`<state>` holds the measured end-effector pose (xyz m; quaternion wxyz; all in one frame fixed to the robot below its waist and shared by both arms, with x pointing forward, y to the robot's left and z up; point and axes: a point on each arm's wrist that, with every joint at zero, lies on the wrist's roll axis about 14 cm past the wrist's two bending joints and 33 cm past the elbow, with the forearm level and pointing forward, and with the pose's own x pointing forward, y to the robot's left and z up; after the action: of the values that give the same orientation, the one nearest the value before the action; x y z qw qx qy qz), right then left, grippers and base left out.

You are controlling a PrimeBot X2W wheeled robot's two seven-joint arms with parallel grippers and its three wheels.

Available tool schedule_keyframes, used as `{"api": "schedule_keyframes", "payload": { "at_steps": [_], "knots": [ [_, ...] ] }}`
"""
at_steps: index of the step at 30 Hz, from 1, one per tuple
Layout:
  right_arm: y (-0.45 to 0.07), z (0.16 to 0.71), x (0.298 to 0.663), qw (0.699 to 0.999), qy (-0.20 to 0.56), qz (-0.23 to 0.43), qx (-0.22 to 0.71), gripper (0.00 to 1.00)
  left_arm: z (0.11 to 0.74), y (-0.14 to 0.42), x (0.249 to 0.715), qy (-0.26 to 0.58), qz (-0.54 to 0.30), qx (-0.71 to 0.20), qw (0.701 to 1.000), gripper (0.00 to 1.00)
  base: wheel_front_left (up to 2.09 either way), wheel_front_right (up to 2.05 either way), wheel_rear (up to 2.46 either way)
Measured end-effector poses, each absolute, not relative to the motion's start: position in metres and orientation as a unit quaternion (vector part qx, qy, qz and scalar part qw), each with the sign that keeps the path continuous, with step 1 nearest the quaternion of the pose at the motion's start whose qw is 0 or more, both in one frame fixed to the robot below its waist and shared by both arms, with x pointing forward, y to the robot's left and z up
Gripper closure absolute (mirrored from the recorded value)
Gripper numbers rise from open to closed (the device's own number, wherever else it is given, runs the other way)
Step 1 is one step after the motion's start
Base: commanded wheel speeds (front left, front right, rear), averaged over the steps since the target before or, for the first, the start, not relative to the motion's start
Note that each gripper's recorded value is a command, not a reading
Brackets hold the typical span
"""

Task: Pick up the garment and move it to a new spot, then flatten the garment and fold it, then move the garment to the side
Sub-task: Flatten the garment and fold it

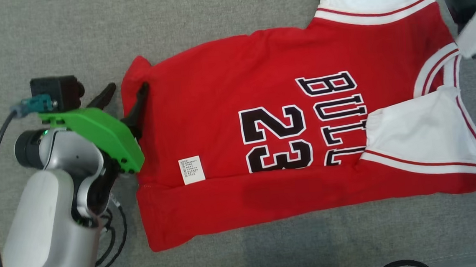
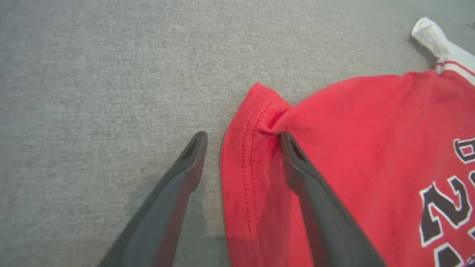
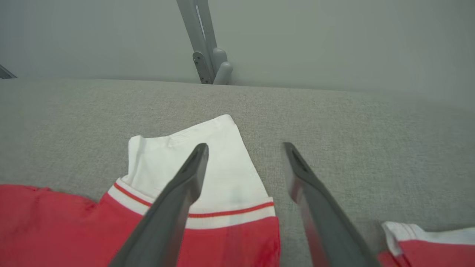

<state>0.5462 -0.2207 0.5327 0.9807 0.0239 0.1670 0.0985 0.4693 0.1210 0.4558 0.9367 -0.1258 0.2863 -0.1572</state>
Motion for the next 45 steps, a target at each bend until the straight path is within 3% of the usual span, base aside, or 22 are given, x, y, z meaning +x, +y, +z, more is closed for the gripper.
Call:
{"api": "schedule_keyframes", "payload": {
  "at_steps": [6, 14, 15, 17, 20, 21, 22, 30, 38, 45],
  "knots": [
    [-0.182, 0.484, 0.607, 0.973, 0.204, 0.109, 0.007, 0.0, 0.418, 0.113, 0.497, 0.323, -0.154, -0.124, 0.925, 0.0, 0.0, 0.0, 0.0],
    [-0.17, 0.438, 0.63, 0.964, 0.244, 0.108, -0.015, 0.0, 0.41, 0.118, 0.493, 0.337, -0.155, -0.116, 0.921, 0.0, 0.0, 0.0, 0.0],
    [-0.166, 0.437, 0.633, 0.963, 0.244, 0.111, -0.014, 0.0, 0.409, 0.118, 0.492, 0.338, -0.155, -0.116, 0.921, 0.56, 0.0, 0.0, 0.0],
    [-0.159, 0.434, 0.639, 0.963, 0.242, 0.116, -0.013, 0.0, 0.408, 0.12, 0.49, 0.338, -0.155, -0.115, 0.921, 1.0, 0.0, 0.0, 0.0],
    [-0.148, 0.43, 0.644, 0.963, 0.239, 0.127, -0.01, 0.0, 0.405, 0.122, 0.488, 0.34, -0.155, -0.117, 0.92, 1.0, 0.0, 0.0, 0.0],
    [-0.144, 0.429, 0.645, 0.962, 0.239, 0.13, -0.008, 0.86, 0.405, 0.122, 0.487, 0.34, -0.157, -0.119, 0.919, 1.0, 0.0, 0.0, 0.0],
    [-0.141, 0.43, 0.646, 0.963, 0.236, 0.133, -0.004, 1.0, 0.405, 0.121, 0.487, 0.338, -0.158, -0.121, 0.92, 1.0, 0.0, 0.0, 0.0],
    [-0.138, 0.452, 0.646, 0.971, 0.194, 0.14, 0.017, 1.0, 0.418, 0.123, 0.493, 0.302, -0.152, -0.145, 0.93, 1.0, 0.0, 0.0, 0.0],
    [-0.149, 0.507, 0.647, 0.984, 0.111, 0.13, 0.045, 1.0, 0.45, 0.142, 0.508, 0.227, -0.105, -0.159, 0.955, 1.0, 0.0, 0.0, 0.0],
    [-0.157, 0.54, 0.627, 0.986, 0.066, 0.14, 0.066, 1.0, 0.468, 0.144, 0.5, 0.178, -0.096, -0.19, 0.961, 1.0, 0.0, 0.0, 0.0]
  ]
}}
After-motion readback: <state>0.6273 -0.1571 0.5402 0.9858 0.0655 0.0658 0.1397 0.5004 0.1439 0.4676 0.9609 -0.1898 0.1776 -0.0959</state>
